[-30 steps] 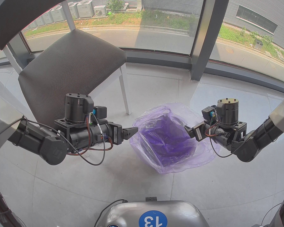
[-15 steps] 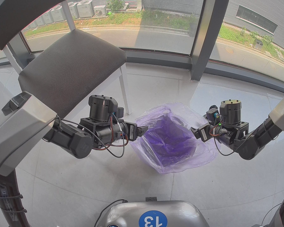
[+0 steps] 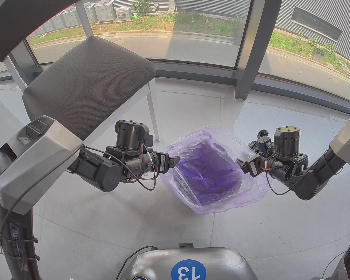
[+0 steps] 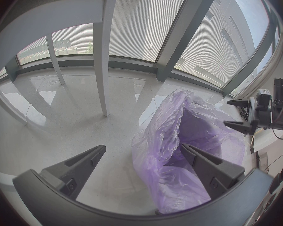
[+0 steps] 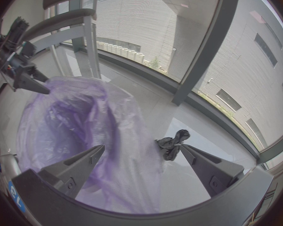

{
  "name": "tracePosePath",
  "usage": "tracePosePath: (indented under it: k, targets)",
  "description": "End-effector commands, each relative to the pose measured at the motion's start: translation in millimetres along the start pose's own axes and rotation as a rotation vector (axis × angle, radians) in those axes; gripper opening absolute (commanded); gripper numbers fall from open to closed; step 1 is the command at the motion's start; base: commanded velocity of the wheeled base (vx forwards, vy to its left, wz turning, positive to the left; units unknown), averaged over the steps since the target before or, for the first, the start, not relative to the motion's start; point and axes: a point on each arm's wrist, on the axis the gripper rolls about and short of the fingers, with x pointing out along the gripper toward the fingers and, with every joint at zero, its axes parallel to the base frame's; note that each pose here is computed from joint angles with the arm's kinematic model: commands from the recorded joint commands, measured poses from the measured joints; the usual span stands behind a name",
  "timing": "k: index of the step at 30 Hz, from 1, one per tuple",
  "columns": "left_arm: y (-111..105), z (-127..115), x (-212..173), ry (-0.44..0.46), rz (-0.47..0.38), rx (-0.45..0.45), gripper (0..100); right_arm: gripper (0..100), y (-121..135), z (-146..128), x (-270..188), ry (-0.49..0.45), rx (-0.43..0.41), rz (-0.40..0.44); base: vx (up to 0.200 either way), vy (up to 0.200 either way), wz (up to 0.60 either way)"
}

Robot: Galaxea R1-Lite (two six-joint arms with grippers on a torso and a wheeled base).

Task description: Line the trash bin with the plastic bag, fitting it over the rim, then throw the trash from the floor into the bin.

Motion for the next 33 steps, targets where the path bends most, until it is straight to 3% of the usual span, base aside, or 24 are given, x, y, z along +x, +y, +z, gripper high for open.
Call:
tracePosePath:
  k: [1,10,21,29,30,33]
  targets:
    - [3,0,5,-0.004,0.004,-0.006,100,100,20,4,-21,-0.019,-0.025,0.079,0.000,0.000,0.00]
    - [7,3,7,-0.014,0.013,-0.012,100,100,24,-4,-11,0.010,-0.039,0.075,0.000,0.000,0.00]
    - [23,1,23,-0.021,0.075,-0.027,100,100,-8,-17,11,0.043,-0.003,-0.016,0.000,0.000,0.00]
    - [26,5,30,-0.042,0.089,-0.025,100,100,-14,-16,27,0.008,0.014,-0.049,0.000,0.000,0.00]
    - [27,16,36,-0.075,0.098,-0.020,100,100,-16,-12,43,-0.038,0.028,-0.091,0.000,0.000,0.00]
    - [28,19,39,-0.082,0.104,-0.022,100,100,-18,-14,47,-0.034,0.030,-0.095,0.000,0.000,0.00]
